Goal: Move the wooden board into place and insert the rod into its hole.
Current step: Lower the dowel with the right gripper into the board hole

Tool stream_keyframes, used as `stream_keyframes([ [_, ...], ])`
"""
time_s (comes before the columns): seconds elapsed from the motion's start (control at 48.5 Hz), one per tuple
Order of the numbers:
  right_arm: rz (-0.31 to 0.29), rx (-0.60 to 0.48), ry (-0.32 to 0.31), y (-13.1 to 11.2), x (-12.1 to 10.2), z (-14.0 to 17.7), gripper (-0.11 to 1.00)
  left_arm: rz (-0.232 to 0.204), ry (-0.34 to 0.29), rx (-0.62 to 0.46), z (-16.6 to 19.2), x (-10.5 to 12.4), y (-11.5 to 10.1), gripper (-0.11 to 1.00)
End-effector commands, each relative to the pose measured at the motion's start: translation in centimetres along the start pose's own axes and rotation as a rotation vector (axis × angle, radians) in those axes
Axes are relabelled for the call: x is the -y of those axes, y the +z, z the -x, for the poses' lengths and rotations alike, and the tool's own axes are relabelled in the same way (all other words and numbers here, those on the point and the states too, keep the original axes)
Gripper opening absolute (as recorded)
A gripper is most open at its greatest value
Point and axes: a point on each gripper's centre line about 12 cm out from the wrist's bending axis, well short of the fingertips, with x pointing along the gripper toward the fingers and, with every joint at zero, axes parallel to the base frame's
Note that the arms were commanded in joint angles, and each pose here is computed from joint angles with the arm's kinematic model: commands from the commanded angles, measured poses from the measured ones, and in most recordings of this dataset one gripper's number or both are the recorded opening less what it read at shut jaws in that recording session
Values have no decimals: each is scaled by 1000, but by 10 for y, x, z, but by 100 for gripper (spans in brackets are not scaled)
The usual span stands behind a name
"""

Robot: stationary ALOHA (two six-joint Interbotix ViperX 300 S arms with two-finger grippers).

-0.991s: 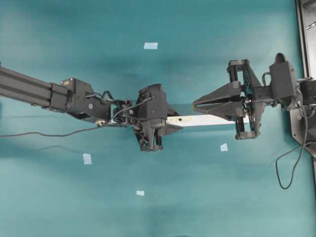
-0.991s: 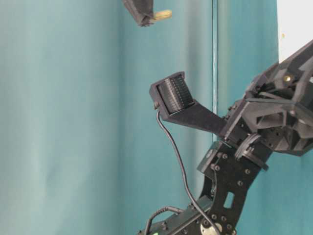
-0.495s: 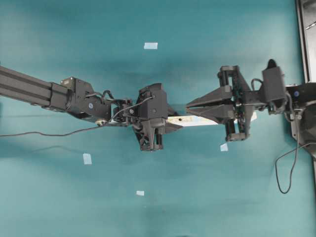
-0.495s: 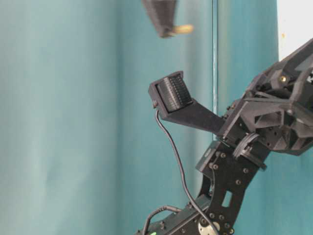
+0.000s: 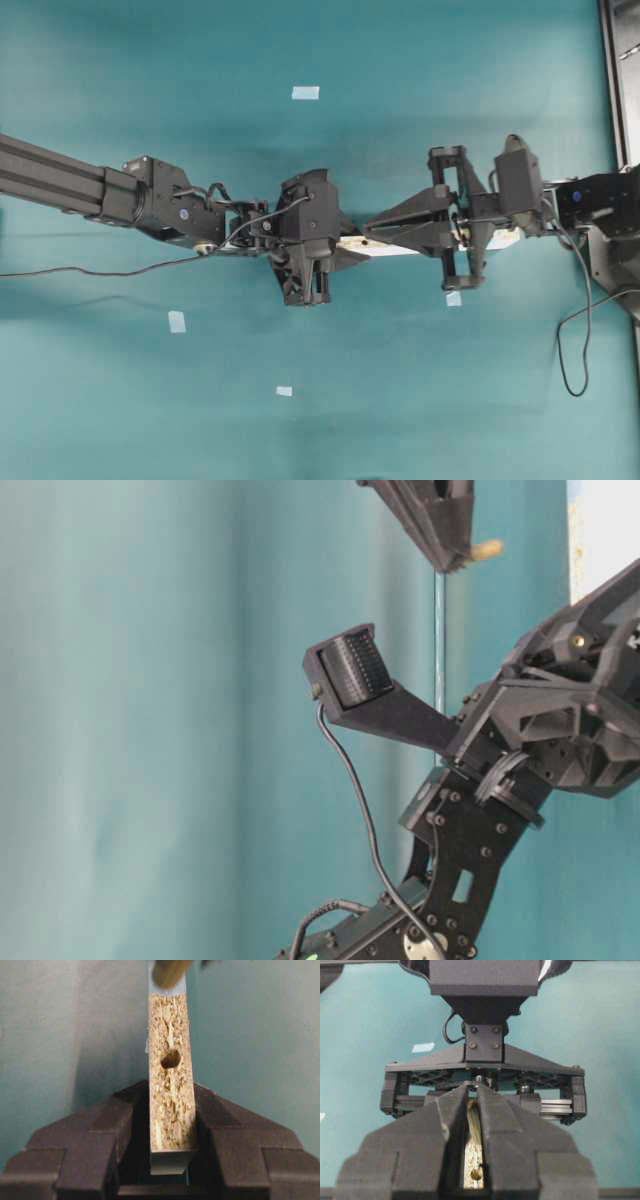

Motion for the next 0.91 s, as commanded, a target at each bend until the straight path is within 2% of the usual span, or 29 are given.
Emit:
stream_keyframes([
  [0.0,2,19,-2,4,1,-6,8,-5,-19,30,5,10,14,23],
  [0.392,-6,-36,-13,-14,6,-13,8,-5,-19,12,5,10,13,23],
  [0.887,-2,-93,-10,-22,4,-12,8,-4,-18,5,4,9,10,23],
])
